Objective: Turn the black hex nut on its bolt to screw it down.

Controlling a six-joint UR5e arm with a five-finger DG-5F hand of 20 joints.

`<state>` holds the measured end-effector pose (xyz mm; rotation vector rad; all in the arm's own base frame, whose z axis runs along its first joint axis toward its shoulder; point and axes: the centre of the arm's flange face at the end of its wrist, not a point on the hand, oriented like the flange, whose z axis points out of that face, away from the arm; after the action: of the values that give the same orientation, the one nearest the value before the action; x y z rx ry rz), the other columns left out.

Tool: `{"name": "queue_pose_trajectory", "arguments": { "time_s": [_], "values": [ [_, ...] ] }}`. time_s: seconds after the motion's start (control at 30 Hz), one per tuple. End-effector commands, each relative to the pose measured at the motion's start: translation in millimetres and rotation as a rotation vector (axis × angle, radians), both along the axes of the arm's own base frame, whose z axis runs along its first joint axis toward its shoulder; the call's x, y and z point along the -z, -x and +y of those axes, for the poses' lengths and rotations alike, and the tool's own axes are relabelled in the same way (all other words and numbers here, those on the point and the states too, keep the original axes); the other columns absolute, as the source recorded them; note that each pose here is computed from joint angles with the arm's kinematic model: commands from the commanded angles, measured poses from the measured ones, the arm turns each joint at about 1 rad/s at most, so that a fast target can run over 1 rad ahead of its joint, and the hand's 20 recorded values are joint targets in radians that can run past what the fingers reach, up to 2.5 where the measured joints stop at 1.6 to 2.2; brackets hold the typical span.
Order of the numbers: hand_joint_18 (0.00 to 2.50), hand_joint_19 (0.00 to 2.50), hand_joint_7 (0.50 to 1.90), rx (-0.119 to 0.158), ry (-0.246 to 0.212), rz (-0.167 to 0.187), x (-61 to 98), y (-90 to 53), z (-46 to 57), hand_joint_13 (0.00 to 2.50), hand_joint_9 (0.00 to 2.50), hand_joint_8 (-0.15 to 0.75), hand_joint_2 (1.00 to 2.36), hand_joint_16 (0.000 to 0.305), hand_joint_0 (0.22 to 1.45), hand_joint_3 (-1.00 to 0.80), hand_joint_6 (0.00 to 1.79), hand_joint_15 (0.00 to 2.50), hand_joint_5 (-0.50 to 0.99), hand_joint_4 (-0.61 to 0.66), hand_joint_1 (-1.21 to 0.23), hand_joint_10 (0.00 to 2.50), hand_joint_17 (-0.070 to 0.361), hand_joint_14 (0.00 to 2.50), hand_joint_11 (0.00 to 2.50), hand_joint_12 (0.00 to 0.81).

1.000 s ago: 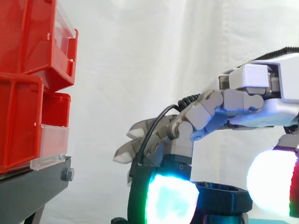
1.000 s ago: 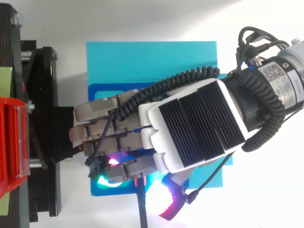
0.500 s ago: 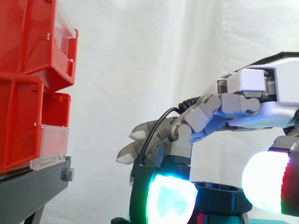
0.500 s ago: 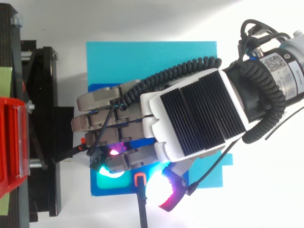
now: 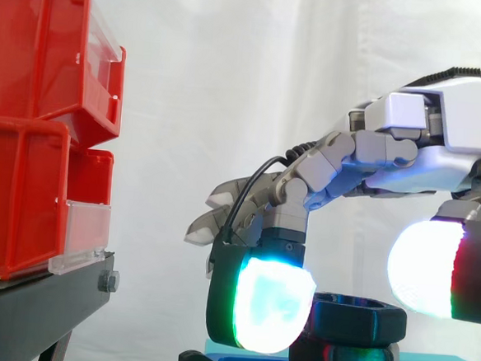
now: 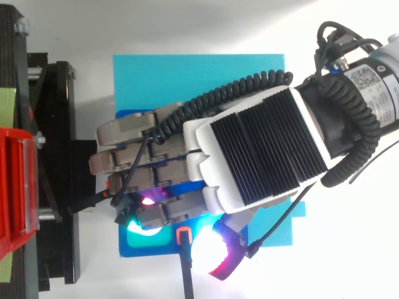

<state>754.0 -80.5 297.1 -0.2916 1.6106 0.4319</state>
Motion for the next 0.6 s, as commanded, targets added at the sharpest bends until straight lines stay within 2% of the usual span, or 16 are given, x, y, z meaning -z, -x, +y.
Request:
{"name": "queue_pose_trajectory", "arguments": {
  "time_s": [0.0,0.33,0.57],
  "values": [
    [0.09,0.12,0.65,-0.001,0.000,0.001,-0.6,0.2,-0.4,0.36,0.54,0.249,1.00,0.015,0.52,-0.50,0.78,0.00,-0.20,0.22,-0.46,0.01,0.033,0.00,0.32,0.141],
    [0.09,0.12,0.66,-0.013,0.000,0.004,0.2,2.0,-3.4,0.36,0.53,0.249,1.00,0.015,0.52,-0.50,0.78,0.01,-0.20,0.22,-0.46,0.01,0.033,0.00,0.33,0.142],
    [0.09,0.12,0.65,-0.024,0.000,0.003,-0.4,3.8,-9.5,0.36,0.54,0.248,1.00,0.015,0.52,-0.50,0.79,0.01,-0.20,0.22,-0.46,0.01,0.033,0.00,0.33,0.141]
  ]
}}
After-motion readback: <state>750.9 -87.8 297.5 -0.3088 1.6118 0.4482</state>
